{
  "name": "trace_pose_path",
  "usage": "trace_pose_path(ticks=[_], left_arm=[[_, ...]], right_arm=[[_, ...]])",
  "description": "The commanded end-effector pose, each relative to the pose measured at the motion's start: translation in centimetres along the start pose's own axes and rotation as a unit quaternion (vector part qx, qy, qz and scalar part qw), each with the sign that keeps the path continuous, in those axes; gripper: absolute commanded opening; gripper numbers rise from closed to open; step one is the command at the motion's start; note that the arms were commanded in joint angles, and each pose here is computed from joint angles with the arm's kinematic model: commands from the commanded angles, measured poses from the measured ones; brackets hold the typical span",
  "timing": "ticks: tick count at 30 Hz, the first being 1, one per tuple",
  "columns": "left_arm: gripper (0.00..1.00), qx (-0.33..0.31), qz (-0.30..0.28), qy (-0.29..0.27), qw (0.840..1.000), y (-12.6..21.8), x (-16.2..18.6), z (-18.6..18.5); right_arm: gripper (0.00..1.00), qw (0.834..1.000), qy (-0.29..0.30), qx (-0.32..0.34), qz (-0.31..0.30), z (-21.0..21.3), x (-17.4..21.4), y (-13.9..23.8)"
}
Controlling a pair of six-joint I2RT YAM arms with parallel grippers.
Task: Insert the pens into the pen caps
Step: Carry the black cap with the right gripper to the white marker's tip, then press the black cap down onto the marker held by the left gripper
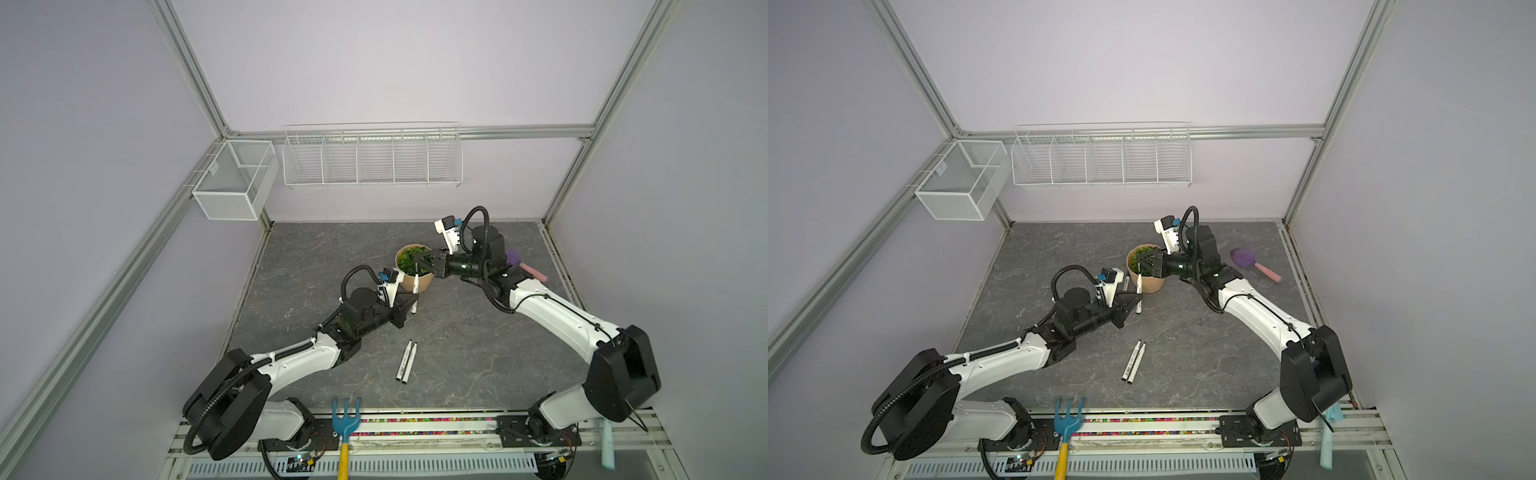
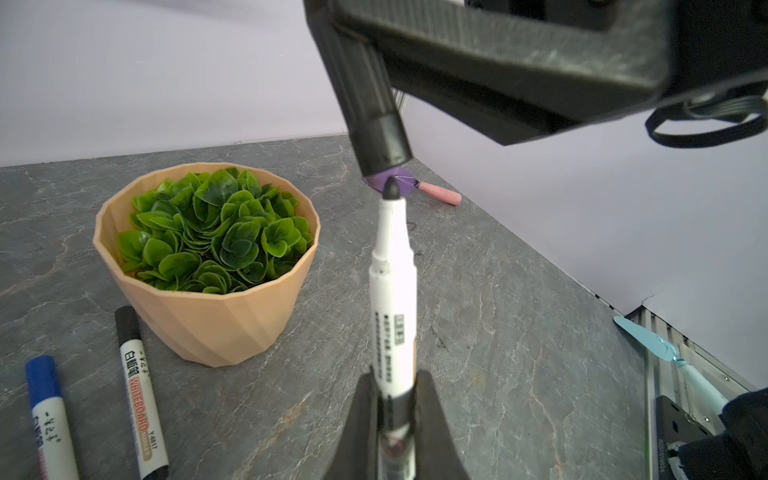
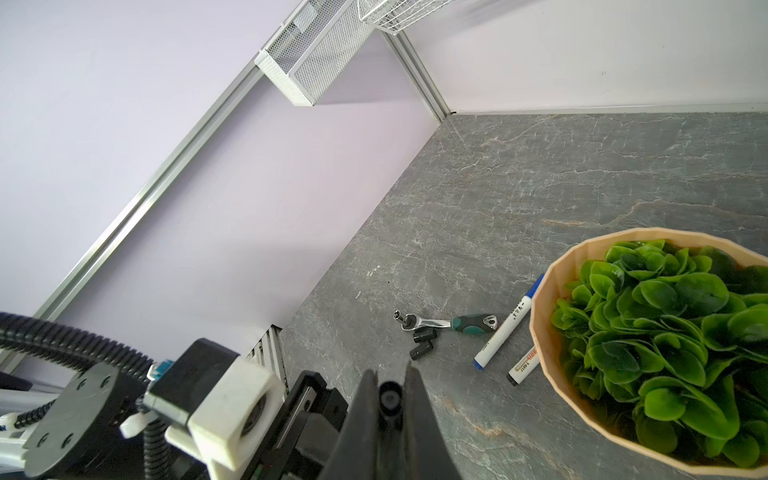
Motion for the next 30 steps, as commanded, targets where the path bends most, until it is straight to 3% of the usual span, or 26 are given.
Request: trace_pose_path(ticks=[1, 20, 30], left_arm=[[0.00, 0.004, -0.021, -0.004, 1.000, -0.3, -1.6, 0.1], [0.00, 0.000, -0.025, 0.000, 1.000, -0.5, -1.8, 0.2], [0.00, -0.018, -0.061, -0.010, 0.998, -1.1, -4.0, 1.1]], right_arm=[[0.07, 1.000, 0.013, -0.008, 0.008, 0.4, 0.2, -0.2], [0.07, 0.999, 0.031, 0.004, 0.010, 0.7, 0.6, 0.7], [0.08, 0.996, 0.060, -0.022, 0.069, 1.5, 2.7, 1.8]])
Point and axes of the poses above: each gripper's point midway between its finger pads, its own y axis back along the fingers, its own z axis along the line the jaws close on, x = y × z, the point moved 6 cm from there along y, back along the fingers, and after that the axes turned 15 degrees about -y, right-handed, at the moved point
